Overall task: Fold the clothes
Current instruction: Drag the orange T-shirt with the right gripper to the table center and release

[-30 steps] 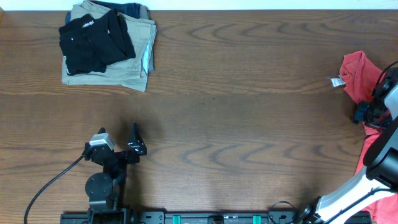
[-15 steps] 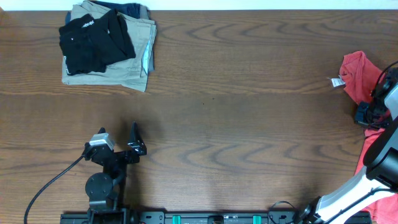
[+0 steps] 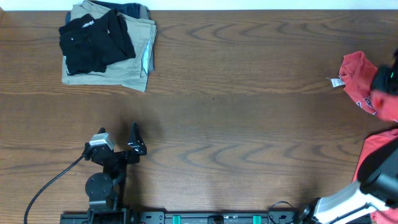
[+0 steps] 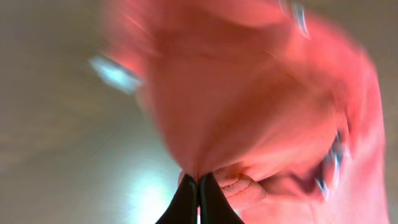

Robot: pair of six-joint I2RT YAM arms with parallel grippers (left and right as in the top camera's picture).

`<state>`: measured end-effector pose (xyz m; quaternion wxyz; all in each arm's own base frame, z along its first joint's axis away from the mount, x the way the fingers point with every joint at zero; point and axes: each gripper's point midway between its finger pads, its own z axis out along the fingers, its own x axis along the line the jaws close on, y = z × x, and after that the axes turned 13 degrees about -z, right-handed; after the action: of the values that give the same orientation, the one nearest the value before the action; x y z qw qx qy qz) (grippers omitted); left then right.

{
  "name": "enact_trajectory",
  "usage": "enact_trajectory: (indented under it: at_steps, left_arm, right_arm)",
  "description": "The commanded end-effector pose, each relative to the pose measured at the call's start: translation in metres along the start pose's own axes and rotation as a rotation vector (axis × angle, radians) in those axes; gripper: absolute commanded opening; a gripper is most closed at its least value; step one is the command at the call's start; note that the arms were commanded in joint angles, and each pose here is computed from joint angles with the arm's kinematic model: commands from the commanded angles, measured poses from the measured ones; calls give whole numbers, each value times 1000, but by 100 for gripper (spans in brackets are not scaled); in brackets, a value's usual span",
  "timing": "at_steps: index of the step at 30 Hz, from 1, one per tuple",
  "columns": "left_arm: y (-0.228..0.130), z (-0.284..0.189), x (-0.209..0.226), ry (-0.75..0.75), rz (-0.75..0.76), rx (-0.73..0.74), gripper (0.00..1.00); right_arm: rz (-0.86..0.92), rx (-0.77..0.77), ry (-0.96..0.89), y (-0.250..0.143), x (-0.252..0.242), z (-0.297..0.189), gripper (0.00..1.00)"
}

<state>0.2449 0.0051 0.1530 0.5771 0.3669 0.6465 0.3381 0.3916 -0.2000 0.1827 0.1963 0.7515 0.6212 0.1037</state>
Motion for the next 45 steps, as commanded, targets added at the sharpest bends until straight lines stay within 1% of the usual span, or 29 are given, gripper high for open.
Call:
enact_trajectory:
  at_steps: [1,4,7,11,14,16,18,21,24,25,26,27,28,29,31,33,34,37,39,43,45]
  left_arm:
    - [-15,1,7,15,12,50,98]
    - [-15,1,7,15,12,50,98]
    - [-15,1,7,15,12,50,98]
    - [-15,1,7,15,12,50,98]
    - [-15,1,7,16,12,49,98]
    - [-15,1,7,15,12,50,98]
    - [-15,1,7,15,12,50,98]
    - [-15,1,7,15,12,50,98]
    - [-15,1,7,15,12,50,98]
    - [-15,1,7,15,12,50,98]
    - [-15,1,7,16,12,49,98]
    - [-15,1,7,15,12,50,98]
    - [-15,1,7,15,12,50,98]
    - [-15,1,7,16,12,49,98]
    - [-15,1,7,15,12,50,98]
    - [-15,1,7,15,12,50,98]
    - [-15,1,7,15,12,50,98]
    - [-15,1,7,15,12,50,98]
    - [-15,1,7,15,12,50,98]
    - [-15,1,7,15,12,50,98]
    - [-15,1,7,15,12,50,98]
  right_arm:
    - [-111,-233,276,47,85,-67,1]
    - [-234,-319,378,57,152,-108,1]
    - [-367,-350,482,48,223,-137,1]
    - [-536,-338,646,11,326,-172,1]
    - [-684,-326,783,-33,398,-203,1]
    - [-767,-334,847,-60,433,-223,1]
    - [-801,-352,889,-79,460,-243,1]
    - [-789,-377,925,-90,481,-262,1]
    - [-759,-382,960,-90,487,-270,1]
    - [-761,-377,972,-92,488,-271,7]
    - [-766,-368,989,-95,489,-272,18]
    - [-774,-352,1010,-99,490,-274,26]
    - [-780,-335,1027,-103,490,-275,32]
    - [-785,-318,1039,-107,490,-275,43]
    - [-788,-289,1035,-112,487,-273,67]
    - [-796,-271,1009,-114,481,-267,96]
    - [-788,-263,985,-112,476,-263,99]
    - [-726,-242,849,-97,446,-243,99]
    - [-632,-224,731,-81,416,-227,99]
    - [-367,-189,464,-45,329,-195,99]
    - [-254,-172,352,-33,284,-183,99]
